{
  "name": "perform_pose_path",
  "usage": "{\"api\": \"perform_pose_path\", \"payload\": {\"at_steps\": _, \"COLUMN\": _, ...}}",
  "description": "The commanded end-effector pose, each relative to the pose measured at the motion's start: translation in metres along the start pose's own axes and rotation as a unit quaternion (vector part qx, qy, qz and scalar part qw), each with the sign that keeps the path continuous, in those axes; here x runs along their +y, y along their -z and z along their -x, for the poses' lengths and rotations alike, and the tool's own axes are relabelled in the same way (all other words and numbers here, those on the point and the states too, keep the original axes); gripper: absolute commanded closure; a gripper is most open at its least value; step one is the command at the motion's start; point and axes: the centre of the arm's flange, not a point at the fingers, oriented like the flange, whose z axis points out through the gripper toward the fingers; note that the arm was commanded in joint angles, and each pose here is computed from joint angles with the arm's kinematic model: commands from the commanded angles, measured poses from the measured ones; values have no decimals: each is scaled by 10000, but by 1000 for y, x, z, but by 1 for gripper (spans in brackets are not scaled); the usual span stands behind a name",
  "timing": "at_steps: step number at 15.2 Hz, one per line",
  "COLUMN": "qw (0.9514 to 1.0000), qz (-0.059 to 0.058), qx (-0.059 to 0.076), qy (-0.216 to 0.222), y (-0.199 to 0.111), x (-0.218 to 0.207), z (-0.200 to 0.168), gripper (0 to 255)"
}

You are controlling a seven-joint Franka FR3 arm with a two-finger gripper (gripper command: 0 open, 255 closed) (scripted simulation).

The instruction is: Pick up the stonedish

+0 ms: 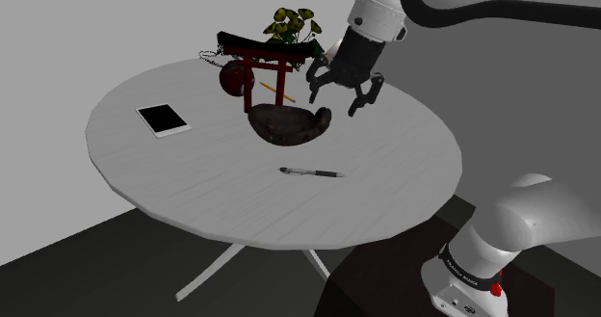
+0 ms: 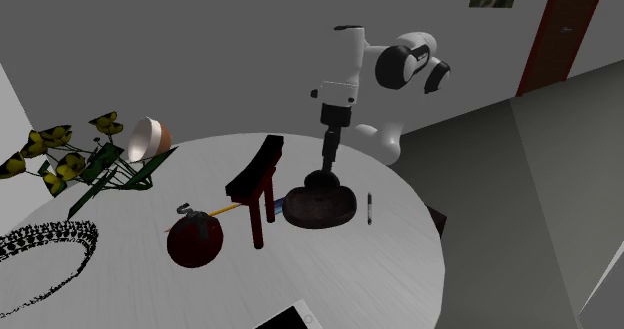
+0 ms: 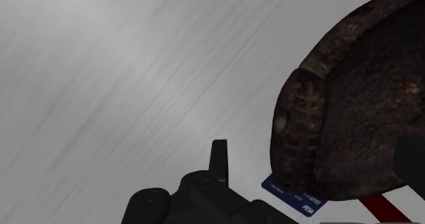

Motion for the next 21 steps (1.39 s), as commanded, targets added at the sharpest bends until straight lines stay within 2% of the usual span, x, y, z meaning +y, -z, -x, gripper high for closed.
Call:
{"api": "perform_pose_path", "payload": {"at_steps": 1, "qw": 9998, "qz": -54, "qx": 44, "qy": -164, "y": -6, "x": -9, "z": 0, "gripper": 0}}
{"api": "perform_pose_path", "payload": {"at_steps": 7, "qw": 9998, "qz": -54, "qx": 44, "qy": -164, "y": -39, "x": -1, "z": 3, "gripper": 0}}
{"api": "perform_pose_path", "payload": {"at_steps": 9, "qw": 9998, "qz": -54, "qx": 44, "qy": -164, "y": -39, "x": -1, "z": 3, "gripper": 0}}
{"api": "perform_pose_path", "payload": {"at_steps": 10, "qw": 9998, "qz": -54, "qx": 44, "qy": -165, "y": -39, "x": -1, "z": 3, "gripper": 255}}
{"api": "perform_pose_path", "payload": {"at_steps": 19, "qw": 9998, "qz": -54, "qx": 44, "qy": -164, "y": -39, "x": -1, "z": 3, "gripper": 255}}
{"api": "perform_pose_path", "payload": {"at_steps": 21, "qw": 9998, "qz": -54, "qx": 44, "qy": -164, "y": -29, "x": -4, "z": 2, "gripper": 255}}
